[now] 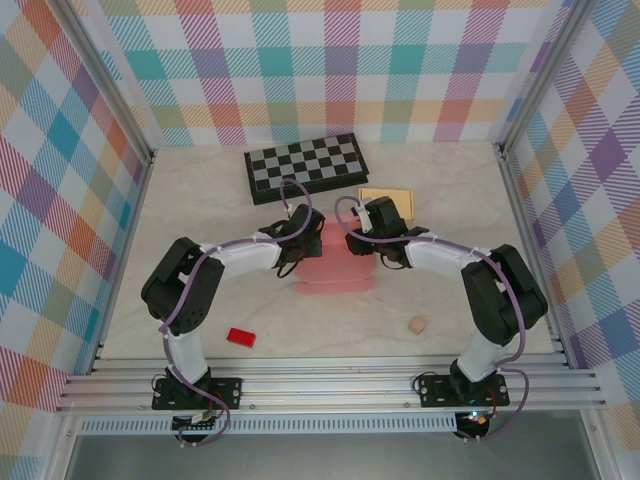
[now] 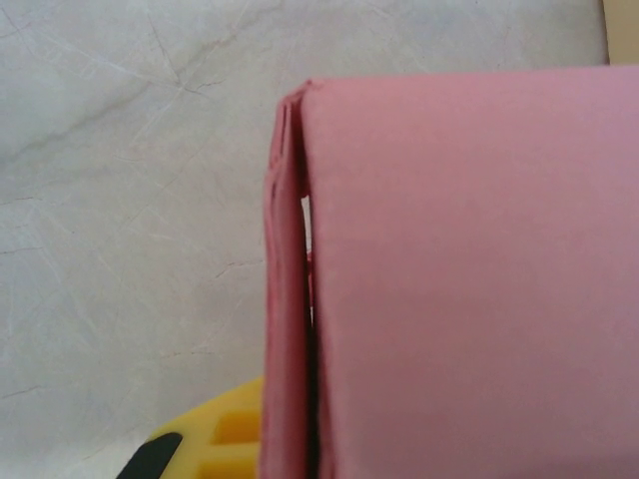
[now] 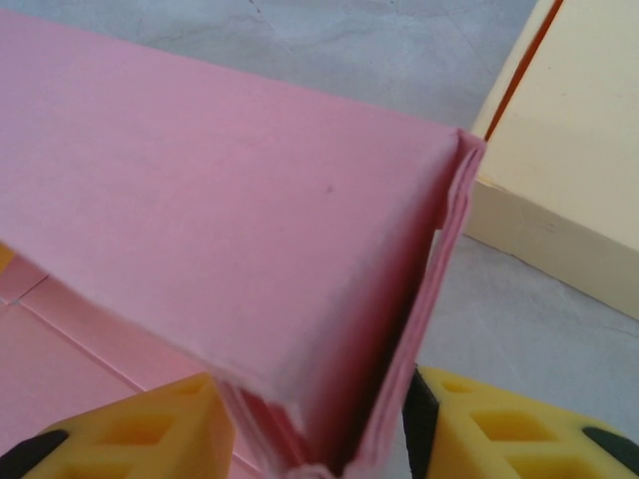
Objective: Fold the paper box
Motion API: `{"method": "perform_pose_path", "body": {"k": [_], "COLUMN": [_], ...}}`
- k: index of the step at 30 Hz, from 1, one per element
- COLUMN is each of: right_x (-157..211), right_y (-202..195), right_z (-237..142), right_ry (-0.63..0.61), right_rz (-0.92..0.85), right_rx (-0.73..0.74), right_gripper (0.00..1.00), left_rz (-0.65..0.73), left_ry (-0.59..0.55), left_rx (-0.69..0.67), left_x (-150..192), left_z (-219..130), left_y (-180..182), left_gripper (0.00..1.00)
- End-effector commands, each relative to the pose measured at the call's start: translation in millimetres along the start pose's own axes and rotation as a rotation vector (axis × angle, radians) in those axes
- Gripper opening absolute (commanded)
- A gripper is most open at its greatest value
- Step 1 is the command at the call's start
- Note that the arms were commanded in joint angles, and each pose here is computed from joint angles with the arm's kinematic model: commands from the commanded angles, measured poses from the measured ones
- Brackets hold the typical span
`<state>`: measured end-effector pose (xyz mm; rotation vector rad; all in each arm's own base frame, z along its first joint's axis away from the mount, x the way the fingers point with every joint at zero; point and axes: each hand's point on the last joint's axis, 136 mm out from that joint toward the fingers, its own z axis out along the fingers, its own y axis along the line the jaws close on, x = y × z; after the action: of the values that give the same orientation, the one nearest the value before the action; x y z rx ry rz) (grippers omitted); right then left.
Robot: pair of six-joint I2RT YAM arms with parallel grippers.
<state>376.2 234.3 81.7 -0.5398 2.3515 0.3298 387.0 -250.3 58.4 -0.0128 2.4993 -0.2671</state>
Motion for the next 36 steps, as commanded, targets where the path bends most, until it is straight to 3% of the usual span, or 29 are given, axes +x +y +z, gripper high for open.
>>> {"method": "perform_pose_path", "body": {"k": [1,10,15,21,25,36], "right_x": [-3.4,-2.4,-1.2,-2.4,-8.3,-8.7], "right_y": [9.3,3.5,-22.0,-52.9,-47.8,-47.8], "right_z": [-2.2,1.4,-0.3,-17.0,-26.3,-36.4], "right_ry": [-0.018,0.002,0.02,0.056,0.04,0.007], "right_rz": [-0.035,-0.018,0.018,0.074,0.071,0.111], "right_rx": [-0.048,-0.015,0.137,0.438,0.566,0.794], "right_gripper": [0.48,0.33,0.29,0.22,0.17,0.19], "left_rz": [-0.053,-0.104,-0.118,-0.134,-0.17,-0.254], "left_ry": [-0.034,-0.032,-0.03,-0.006,0.021,0.053], "left_rx": [0.071,0.118,0.127,0.062,0.004,-0.071], "left_x": [-16.1,-19.4,-21.3,-15.8,-10.1,-7.6], "left_z": [-17.4,-21.3,-22.4,-11.9,-2.5,0.1], "left_y": [-9.8,-13.4,-15.4,-6.1,1.6,9.2], "left_gripper": [0.0,0.0,0.0,0.0,0.0,0.0]}}
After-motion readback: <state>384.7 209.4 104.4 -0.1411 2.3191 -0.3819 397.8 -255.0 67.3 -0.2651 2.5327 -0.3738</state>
